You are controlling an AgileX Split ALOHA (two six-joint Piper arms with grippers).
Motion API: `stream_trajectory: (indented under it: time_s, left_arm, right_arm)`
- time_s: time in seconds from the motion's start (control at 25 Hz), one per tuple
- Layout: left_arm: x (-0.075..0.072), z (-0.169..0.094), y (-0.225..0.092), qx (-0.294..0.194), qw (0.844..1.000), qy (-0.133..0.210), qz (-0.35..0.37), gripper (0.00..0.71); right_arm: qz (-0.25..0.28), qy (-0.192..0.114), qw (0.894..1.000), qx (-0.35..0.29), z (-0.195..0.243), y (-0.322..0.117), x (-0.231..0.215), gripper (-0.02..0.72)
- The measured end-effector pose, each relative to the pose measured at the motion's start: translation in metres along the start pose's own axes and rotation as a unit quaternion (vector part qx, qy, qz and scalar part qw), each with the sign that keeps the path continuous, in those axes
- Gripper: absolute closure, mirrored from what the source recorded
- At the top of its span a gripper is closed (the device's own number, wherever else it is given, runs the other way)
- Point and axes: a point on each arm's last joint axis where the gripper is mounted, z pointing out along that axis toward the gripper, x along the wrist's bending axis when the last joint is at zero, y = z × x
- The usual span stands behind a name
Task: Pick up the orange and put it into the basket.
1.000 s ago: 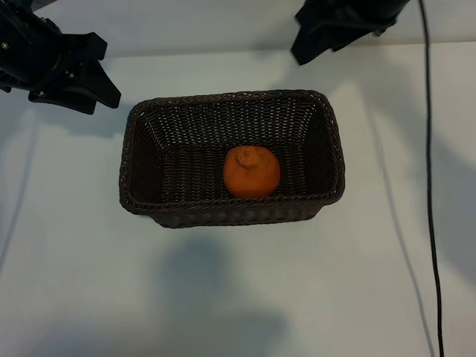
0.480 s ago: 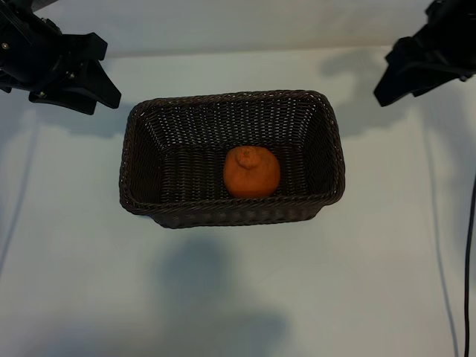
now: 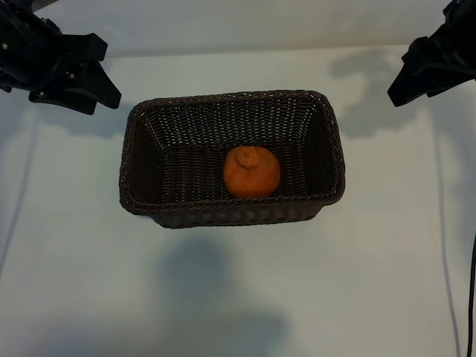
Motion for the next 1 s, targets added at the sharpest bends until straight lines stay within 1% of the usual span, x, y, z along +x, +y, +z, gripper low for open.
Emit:
stream_trajectory:
  time_s: [0.2, 0.44, 0.68, 0.76, 1.0]
  left_arm:
    - [0.000, 0.000, 0.000, 0.000, 1.000, 0.000, 0.002, 0.252]
    - [0.000, 0.000, 0.000, 0.000, 1.000, 0.000, 0.003, 0.252]
    - [0.000, 0.000, 0.000, 0.000, 1.000, 0.000, 0.003, 0.252]
    - [0.000, 0.000, 0.000, 0.000, 1.000, 0.000, 0.003, 0.252]
    - [0.000, 0.000, 0.000, 0.000, 1.000, 0.000, 0.003, 0.252]
  right_arm:
    - [-0.005, -0.009, 1.000, 0.004, 0.000, -0.001, -0.002, 0.172]
    - [-0.012, -0.011, 1.000, 0.004, 0.000, -0.001, -0.003, 0.172]
    - [0.002, -0.014, 1.000, -0.002, -0.005, -0.003, -0.013, 0.172]
    - [0.006, -0.013, 1.000, -0.004, -0.006, -0.003, -0.015, 0.172]
    - [0.012, 0.004, 1.000, -0.013, -0.006, -0.001, -0.012, 0.172]
